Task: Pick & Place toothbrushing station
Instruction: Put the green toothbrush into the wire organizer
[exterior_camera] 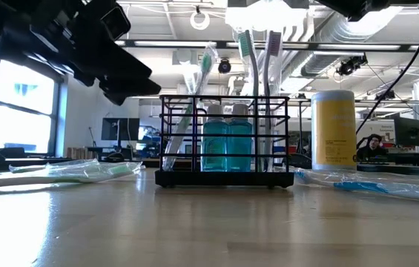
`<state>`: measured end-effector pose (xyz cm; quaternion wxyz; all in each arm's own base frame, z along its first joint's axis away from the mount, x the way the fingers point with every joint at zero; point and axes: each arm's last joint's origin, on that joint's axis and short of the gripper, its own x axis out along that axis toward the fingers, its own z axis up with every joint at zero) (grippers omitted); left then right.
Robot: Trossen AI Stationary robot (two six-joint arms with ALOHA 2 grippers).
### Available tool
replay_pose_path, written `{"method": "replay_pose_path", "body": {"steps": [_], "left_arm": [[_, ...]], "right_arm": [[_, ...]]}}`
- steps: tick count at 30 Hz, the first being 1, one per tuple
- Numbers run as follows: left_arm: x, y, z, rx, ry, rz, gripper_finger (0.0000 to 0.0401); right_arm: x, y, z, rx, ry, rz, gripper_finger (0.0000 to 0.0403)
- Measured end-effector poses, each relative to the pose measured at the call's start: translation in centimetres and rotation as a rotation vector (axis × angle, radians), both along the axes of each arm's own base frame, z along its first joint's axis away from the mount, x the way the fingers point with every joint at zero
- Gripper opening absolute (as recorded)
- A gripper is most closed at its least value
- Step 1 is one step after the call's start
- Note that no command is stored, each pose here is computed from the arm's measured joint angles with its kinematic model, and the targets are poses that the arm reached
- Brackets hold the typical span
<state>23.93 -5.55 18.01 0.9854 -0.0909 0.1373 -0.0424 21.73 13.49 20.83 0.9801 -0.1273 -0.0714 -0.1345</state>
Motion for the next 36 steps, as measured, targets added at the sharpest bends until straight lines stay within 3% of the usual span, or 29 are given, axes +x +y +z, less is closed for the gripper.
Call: {"method": "replay_pose_path", "body": {"steps": [5, 11, 18, 28, 32, 36], "left_arm": [[0.0, 0.2, 0.0, 0.015, -0.004, 0.055, 0.0204], [0.0, 0.6, 0.0, 0.058, -0.009, 0.211, 0.0204], [0.0, 0.8, -0.1, 0.065, -0.002, 0.252, 0.0204], [-0.1, 0.9, -0.2, 0.127, 0.004, 0.288, 0.0204], [-0.5, 1.6, -0.3, 0.153, 0.065, 0.329, 0.0204], [-1.1, 3.8, -0.1, 0.127, 0.237, 0.441, 0.0204]], "right_arm": [[0.1, 0.0, -0.3, -0.019, 0.033, -0.017, 0.0194], [0.1, 0.0, -0.4, -0.052, 0.05, -0.018, 0.0194], [0.1, 0.0, -0.5, -0.092, 0.065, -0.026, 0.0194], [0.1, -0.1, -0.5, -0.238, 0.113, -0.078, 0.0194], [0.2, -0.4, -0.5, -0.283, 0.139, -0.146, 0.0194], [0.5, -1.3, -0.5, -0.289, 0.164, -0.228, 0.0194]]}}
